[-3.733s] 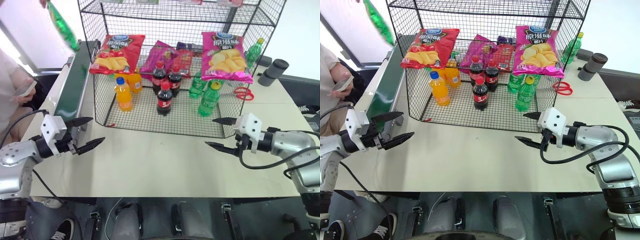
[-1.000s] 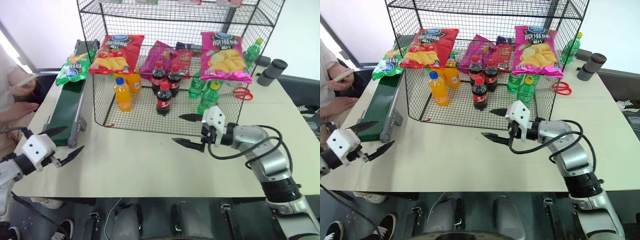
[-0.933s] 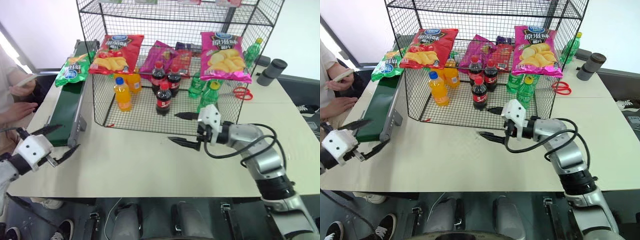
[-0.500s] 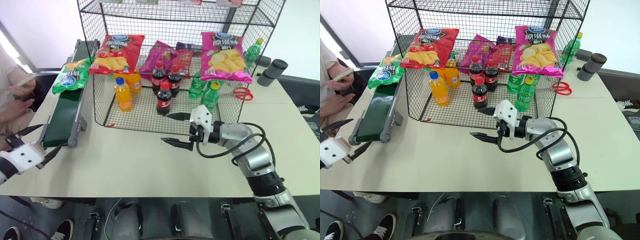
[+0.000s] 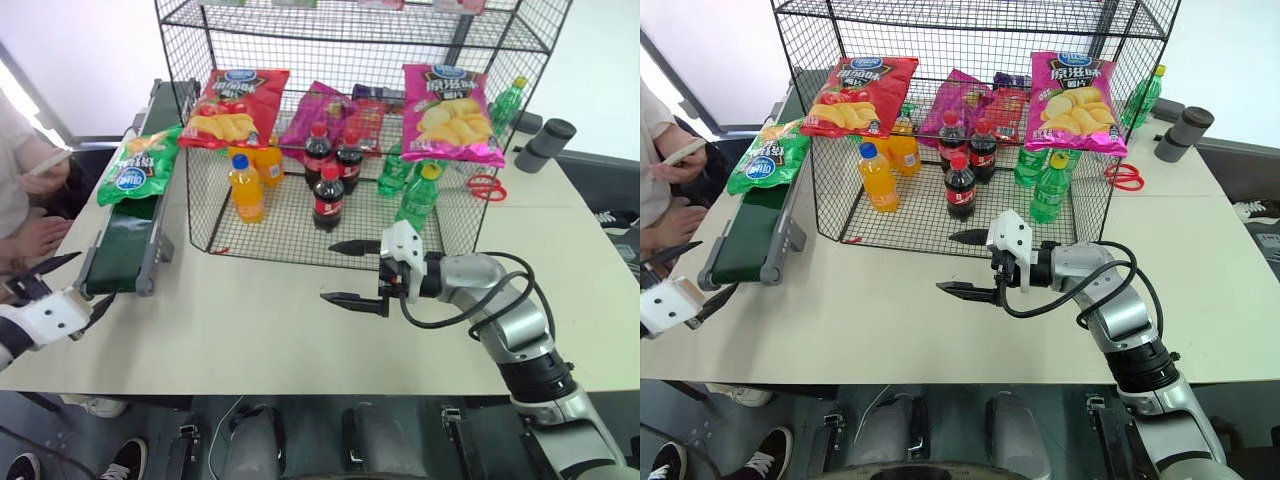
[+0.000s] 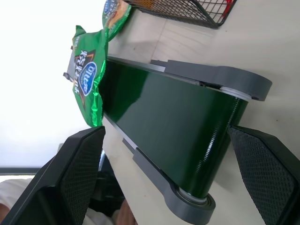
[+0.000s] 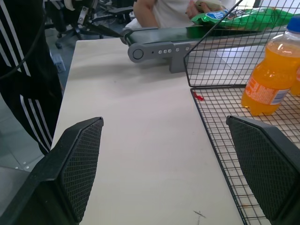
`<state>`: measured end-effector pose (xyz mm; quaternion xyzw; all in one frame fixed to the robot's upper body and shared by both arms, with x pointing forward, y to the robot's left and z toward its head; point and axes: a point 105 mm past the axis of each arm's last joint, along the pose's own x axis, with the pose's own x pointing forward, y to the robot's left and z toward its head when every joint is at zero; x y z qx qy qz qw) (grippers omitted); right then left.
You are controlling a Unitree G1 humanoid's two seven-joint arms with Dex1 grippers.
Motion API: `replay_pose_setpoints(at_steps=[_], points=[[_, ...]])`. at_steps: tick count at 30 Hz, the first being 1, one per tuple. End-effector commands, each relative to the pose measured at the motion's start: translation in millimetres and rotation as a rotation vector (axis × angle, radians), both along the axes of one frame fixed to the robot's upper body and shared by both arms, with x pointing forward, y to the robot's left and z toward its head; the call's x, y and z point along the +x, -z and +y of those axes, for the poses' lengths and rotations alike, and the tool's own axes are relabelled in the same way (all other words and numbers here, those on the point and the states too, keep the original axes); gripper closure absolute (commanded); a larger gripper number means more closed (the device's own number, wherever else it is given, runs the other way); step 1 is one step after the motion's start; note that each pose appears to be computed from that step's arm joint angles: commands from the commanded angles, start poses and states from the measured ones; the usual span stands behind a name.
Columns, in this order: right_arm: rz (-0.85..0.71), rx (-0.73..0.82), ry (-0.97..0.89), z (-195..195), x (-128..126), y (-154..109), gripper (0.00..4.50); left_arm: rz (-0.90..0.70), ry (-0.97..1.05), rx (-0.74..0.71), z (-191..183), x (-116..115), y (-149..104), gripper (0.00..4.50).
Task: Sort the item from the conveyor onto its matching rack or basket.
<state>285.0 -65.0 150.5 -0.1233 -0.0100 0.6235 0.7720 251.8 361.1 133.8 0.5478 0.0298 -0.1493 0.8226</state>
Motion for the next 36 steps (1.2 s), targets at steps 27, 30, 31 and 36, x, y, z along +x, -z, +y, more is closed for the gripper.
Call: replay_pose_setpoints(at_steps=[27,30,31,36], points=[[-0.043,0.040,-0.004,7,-2,-11,0.12,-0.097,-0.027,0.141,0,17,-19,0.00],[-0.044,0.038,-0.001,6,-1,-11,0.12,-0.096,-0.032,0.144,1,19,-20,0.00],[-0.045,0.038,0.001,6,-1,-11,0.12,-0.097,-0.034,0.142,1,19,-20,0.00],[-0.047,0.035,0.008,4,0,-11,0.12,-0.098,-0.035,0.150,-1,22,-21,0.00]])
